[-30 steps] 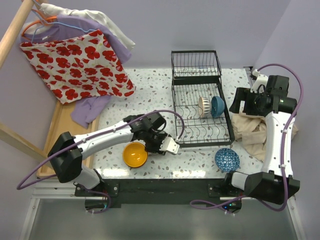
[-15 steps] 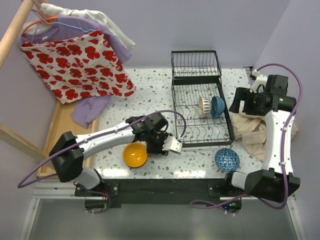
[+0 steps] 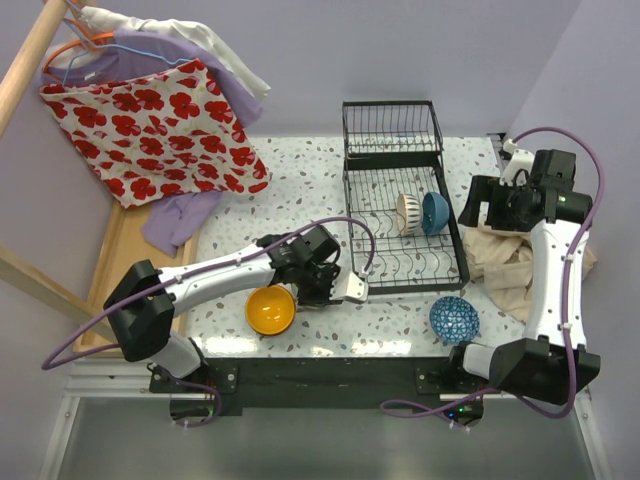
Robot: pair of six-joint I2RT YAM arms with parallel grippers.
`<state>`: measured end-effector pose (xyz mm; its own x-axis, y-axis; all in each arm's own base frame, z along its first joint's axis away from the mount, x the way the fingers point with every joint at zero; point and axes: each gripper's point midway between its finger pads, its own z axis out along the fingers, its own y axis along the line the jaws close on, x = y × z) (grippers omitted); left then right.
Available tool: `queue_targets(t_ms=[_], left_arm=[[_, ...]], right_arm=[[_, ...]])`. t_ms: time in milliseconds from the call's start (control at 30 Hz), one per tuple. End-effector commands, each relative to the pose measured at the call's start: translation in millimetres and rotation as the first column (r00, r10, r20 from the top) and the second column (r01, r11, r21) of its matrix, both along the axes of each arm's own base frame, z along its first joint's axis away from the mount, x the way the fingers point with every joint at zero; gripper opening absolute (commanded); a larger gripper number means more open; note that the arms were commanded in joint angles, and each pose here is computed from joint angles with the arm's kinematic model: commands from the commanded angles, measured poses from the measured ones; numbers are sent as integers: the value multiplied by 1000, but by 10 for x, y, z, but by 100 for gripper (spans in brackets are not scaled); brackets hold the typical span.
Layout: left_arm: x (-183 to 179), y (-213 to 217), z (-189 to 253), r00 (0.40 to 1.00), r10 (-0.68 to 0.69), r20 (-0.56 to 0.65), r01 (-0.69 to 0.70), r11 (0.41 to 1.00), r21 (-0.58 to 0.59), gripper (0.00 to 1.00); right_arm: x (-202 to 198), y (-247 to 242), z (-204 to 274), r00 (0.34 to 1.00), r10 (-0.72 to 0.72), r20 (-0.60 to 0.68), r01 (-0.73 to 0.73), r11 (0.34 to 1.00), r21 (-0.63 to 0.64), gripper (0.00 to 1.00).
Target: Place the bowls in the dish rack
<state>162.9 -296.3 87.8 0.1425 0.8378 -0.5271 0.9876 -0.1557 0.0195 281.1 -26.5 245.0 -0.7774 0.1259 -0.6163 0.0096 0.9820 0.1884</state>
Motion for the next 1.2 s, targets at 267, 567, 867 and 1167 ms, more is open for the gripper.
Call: queue_targets(t_ms=[267,567,867,1167], left_arm=[[109,21,396,995,2,102,3,999,-42,0],[353,-149,790,975,26,220,0,993,-119,0],[341,-192,865,976,18,218,13,990,-142,0],[308,-145,891,975,11,221,22,989,-144,0]], right_arm=[[73,4,43,1000,5,20,-6,1000,13,87],[99,-16,64,1000,-5,23,4,1000,11,87],[98,-31,50,1000,-13,17,13,1000,4,87],[95,-42,6,1000,-18,4,18,1000,5,87]])
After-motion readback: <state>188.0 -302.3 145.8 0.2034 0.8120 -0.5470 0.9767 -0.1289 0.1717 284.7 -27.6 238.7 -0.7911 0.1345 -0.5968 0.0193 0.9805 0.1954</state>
